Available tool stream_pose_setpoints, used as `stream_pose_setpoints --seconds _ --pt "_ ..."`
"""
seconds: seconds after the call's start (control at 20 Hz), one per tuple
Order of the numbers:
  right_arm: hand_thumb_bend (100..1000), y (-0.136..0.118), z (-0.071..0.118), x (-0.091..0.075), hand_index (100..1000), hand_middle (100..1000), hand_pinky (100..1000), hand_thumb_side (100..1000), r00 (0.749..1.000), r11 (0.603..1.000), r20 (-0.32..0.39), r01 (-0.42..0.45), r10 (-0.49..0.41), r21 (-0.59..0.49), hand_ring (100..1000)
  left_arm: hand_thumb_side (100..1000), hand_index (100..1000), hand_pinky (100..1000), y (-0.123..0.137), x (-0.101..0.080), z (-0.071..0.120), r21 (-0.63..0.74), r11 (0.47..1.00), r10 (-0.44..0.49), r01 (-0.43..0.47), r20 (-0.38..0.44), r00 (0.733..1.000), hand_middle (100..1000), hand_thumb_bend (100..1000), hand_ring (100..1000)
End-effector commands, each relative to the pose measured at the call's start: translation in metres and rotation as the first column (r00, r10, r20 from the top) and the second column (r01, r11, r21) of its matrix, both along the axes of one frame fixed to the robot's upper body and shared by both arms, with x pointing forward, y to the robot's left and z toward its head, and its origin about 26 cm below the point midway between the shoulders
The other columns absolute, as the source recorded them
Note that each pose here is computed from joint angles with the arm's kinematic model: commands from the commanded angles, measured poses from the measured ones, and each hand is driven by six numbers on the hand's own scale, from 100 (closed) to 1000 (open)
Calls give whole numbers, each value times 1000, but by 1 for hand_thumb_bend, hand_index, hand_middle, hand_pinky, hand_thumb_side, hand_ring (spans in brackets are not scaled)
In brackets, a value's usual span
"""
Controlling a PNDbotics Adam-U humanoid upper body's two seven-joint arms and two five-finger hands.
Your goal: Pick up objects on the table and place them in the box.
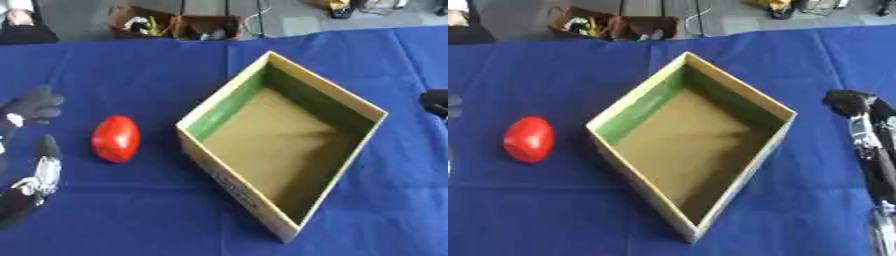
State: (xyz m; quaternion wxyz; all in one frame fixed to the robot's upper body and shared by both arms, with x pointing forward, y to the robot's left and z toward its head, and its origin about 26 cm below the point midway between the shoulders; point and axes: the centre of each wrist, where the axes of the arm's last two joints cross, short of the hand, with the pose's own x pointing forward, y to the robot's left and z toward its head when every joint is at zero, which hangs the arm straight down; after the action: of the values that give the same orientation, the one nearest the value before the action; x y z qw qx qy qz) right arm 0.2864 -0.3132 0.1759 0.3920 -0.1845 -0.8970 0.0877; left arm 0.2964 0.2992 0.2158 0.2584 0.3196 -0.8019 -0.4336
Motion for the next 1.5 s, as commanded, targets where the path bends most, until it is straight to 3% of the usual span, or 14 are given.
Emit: stream_pose_setpoints --seconds 0.05,0.45,0.8,0.85,1.25,1.5 --pt "100 -4 6 -2 731 632 847 823 1000 999 10 10 -10 -38 820 687 1000 741 13 -5 27 145 989 15 -14 -7 1000 847 100 796" --pt "100 -5 4 -3 731 632 847 821 1000 999 -1 13 -13 -52 821 795 1000 780 16 -5 63 302 953 48 -7 -130 990 919 100 840" --pt "100 -5 2 -4 730 631 848 822 1000 998 -13 10 -10 -65 821 1000 1000 804 26 11 85 410 912 113 -18 -208 972 947 114 868" --pt "100 -4 2 -4 730 630 847 821 1000 998 -14 8 -9 -68 821 1000 1000 808 27 14 86 418 909 108 -6 -221 969 954 197 873" --pt "100 -5 1 -4 726 627 847 819 1000 996 -25 4 -6 -85 821 1000 1000 824 38 38 102 507 862 141 24 -284 949 997 539 906" --pt "100 -4 1 -4 723 626 848 813 1000 996 -29 0 -3 -92 821 1000 1000 819 36 52 103 563 826 170 36 -310 935 1000 567 911"
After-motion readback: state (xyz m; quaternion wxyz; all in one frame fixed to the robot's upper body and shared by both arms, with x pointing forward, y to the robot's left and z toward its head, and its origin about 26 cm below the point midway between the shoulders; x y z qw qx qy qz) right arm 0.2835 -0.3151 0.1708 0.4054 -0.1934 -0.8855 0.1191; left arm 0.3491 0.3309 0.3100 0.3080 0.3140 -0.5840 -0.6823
